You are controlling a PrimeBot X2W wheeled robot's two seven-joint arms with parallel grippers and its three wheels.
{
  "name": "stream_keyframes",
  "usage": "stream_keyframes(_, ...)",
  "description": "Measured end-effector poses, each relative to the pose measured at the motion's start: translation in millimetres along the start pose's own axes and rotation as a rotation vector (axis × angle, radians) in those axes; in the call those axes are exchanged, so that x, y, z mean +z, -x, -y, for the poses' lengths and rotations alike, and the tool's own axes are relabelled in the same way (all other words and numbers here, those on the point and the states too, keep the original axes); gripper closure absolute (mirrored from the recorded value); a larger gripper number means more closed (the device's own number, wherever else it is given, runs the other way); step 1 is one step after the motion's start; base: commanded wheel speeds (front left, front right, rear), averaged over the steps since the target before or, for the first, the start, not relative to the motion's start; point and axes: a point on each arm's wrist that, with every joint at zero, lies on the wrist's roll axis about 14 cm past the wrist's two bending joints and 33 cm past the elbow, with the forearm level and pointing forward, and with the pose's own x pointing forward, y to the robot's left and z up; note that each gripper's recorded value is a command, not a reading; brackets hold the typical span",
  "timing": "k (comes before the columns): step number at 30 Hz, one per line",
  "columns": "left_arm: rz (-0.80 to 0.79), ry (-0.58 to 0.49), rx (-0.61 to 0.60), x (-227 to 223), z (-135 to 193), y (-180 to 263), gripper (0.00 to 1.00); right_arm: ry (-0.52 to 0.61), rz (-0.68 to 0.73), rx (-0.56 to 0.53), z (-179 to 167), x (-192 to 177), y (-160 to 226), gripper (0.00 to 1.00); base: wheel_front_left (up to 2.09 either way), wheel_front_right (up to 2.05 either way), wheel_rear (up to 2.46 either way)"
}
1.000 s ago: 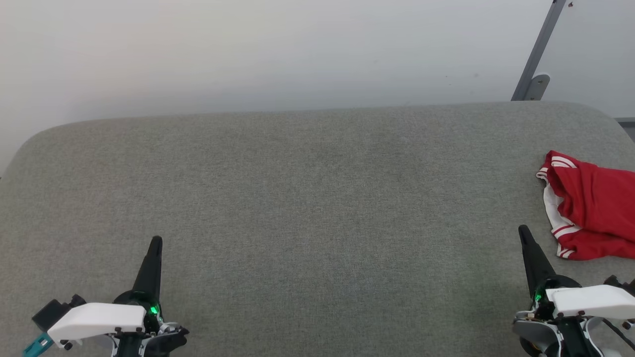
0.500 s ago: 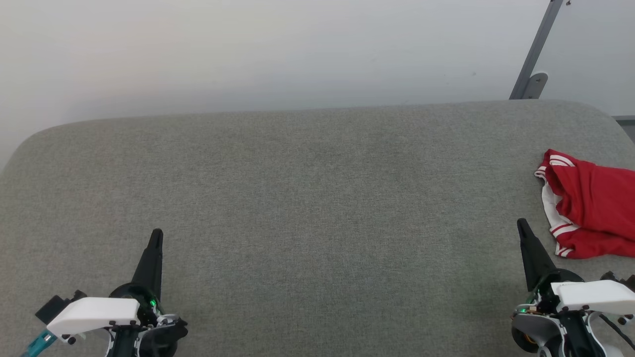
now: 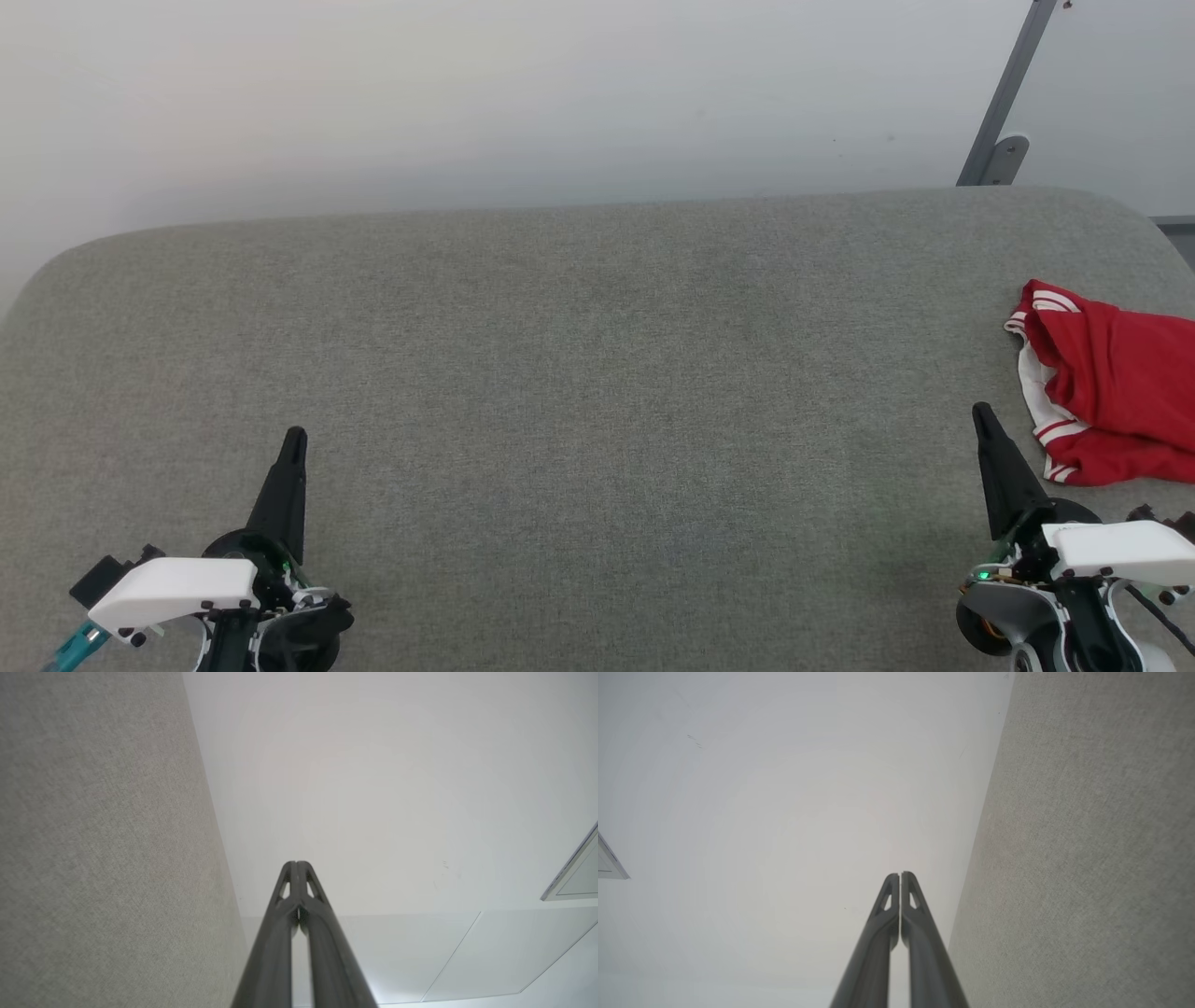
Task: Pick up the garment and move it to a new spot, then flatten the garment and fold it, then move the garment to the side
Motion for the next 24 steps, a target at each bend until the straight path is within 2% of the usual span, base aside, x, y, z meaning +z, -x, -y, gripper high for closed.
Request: stream_keyframes(24, 0.002, 0.002, 0.000, 0.6, 0.0, 0.1, 1.00, 0.000, 0.000, 0.000, 0.0, 0.1, 0.0, 1.00, 0.00, 0.00, 0.00)
